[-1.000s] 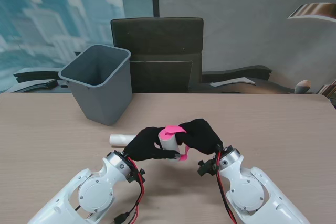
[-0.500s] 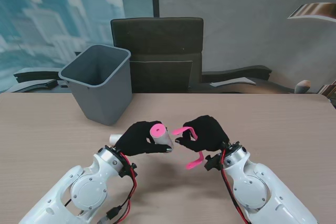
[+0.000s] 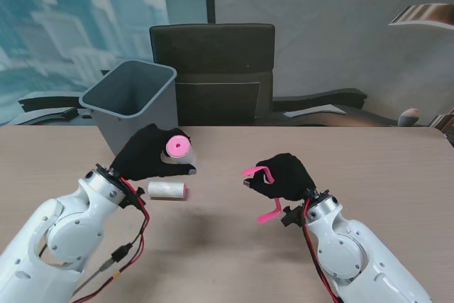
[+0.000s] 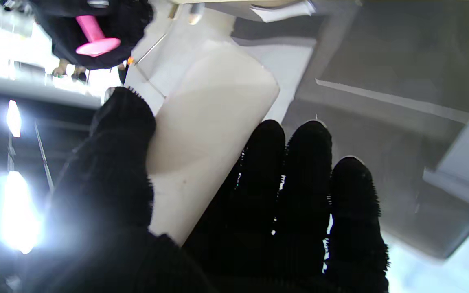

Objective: Replace a lint-roller refill

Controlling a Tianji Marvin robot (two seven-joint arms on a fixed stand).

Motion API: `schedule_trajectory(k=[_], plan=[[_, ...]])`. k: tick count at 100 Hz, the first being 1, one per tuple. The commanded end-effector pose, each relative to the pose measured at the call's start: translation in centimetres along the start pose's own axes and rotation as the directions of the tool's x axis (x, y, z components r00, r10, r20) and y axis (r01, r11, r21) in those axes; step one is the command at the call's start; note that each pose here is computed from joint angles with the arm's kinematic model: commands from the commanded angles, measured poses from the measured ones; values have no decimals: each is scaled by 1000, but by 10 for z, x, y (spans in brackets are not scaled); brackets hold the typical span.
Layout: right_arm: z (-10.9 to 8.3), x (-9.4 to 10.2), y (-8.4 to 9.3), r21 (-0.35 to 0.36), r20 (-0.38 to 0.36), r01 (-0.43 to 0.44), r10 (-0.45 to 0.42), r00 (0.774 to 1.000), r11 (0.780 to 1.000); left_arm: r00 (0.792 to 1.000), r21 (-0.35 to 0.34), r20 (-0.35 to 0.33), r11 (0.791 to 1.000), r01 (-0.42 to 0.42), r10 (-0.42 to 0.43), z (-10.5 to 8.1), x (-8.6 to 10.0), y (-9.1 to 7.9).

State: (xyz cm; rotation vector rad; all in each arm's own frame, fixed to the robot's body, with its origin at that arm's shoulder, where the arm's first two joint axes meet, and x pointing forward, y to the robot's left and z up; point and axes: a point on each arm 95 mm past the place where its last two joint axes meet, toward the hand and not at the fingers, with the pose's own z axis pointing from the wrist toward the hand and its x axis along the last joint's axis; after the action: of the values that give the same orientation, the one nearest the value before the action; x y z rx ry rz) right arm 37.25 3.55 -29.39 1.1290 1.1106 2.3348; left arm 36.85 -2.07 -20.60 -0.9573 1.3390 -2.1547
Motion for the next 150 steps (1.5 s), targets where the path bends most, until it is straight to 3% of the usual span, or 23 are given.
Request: schedule_trajectory(k=[1,7,16,38,52,64,82,92,112,128,140,150], plan=[[0,0,-3,13,8,-8,8,1000,1000,996,43,-17,995,-91,92,10,-10,-35],[0,-1,-3,16,11,-12,12,1000,1000,990,36,-7,990,-137,138,15,-22,-48],[0,-1,-3,25,15,-21,20,1000,999,965,26,-1,965,-263,263,19,-43,-64],[0,-2,-4,32,29,-41,40,999,999,931,-16,32,932,-363,363,38,-89,-91],[0,-3,-5,40,33,-43,42,999,998,928,-49,64,930,-364,367,49,-117,-102],[1,-4,-6,48,40,-49,47,998,998,910,-86,76,912,-400,407,56,-136,-109],[1,-5,-8,63,42,-48,46,998,997,902,-147,144,910,-387,406,67,-162,-115],[1,-7,-8,66,42,-44,42,998,997,887,-182,164,897,-404,432,68,-174,-116],[1,-9,-7,84,25,-20,18,1000,996,862,-230,176,871,-434,476,69,-188,-114],[1,-10,-8,83,30,-28,26,999,996,855,-228,173,864,-448,489,67,-189,-114],[1,-10,-9,81,32,-32,30,999,996,860,-190,156,870,-456,485,63,-180,-118],[1,-10,-9,82,32,-31,28,999,996,877,-133,127,884,-447,463,55,-159,-121]])
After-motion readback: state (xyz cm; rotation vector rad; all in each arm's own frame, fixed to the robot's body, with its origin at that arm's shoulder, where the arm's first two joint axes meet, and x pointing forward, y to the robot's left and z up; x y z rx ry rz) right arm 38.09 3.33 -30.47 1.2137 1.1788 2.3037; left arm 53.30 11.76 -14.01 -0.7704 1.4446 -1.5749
